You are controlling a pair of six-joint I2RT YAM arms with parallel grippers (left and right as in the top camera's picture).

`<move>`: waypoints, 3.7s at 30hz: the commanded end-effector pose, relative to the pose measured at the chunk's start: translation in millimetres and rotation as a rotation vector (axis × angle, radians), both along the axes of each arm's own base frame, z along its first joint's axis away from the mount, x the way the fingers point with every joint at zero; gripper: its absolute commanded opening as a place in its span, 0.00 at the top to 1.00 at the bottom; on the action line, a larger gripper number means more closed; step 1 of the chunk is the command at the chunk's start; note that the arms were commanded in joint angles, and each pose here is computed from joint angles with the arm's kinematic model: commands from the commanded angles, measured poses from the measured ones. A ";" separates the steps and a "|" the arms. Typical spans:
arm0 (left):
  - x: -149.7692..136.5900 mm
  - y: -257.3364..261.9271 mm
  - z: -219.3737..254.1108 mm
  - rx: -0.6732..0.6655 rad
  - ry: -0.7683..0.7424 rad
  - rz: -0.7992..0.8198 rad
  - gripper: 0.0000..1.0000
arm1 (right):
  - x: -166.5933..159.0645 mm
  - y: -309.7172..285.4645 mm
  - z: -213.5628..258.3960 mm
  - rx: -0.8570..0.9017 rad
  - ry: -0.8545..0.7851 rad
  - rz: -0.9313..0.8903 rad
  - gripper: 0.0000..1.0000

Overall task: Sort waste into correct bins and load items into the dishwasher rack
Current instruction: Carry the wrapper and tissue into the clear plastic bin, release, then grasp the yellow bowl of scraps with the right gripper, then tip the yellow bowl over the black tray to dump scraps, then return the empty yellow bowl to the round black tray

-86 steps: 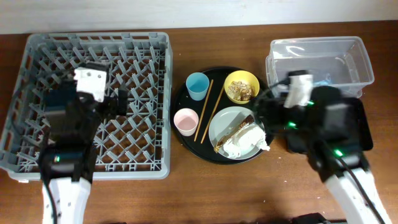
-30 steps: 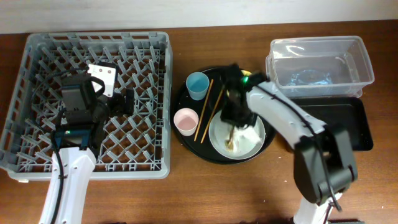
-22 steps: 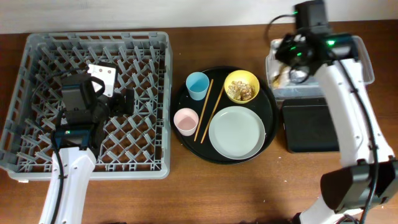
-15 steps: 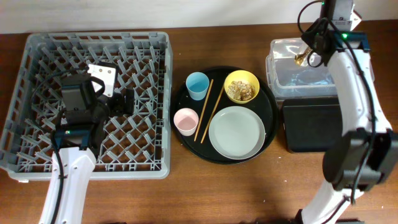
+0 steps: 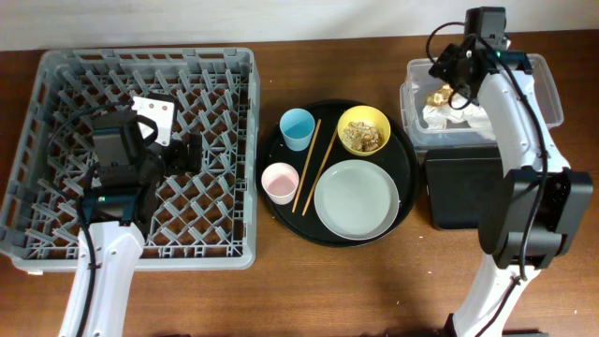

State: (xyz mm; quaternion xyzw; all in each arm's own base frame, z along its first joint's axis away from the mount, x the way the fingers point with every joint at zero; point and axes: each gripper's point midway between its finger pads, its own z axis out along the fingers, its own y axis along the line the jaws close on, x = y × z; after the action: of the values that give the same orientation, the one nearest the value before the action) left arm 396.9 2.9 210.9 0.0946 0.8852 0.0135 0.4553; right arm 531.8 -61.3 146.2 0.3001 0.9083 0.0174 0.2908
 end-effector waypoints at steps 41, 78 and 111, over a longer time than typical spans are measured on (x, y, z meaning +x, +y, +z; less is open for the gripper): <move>2.0 -0.1 11.4 -0.018 -0.026 0.005 0.00 | -83.4 230.3 -119.8 -0.130 0.387 0.783 0.93; 2.0 -0.1 11.2 -0.018 -0.026 0.005 0.00 | -178.4 -1.5 15.4 0.887 -0.242 0.596 0.96; 2.0 -0.2 11.2 -0.019 -0.026 0.004 0.00 | -191.1 -60.9 51.9 1.181 -0.576 0.290 0.96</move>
State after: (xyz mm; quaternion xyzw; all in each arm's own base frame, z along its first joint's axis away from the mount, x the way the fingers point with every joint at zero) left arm 396.9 2.9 211.0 0.0945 0.8852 0.0132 0.4554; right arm 338.9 -120.5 193.6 0.2879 0.6654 0.6306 0.2770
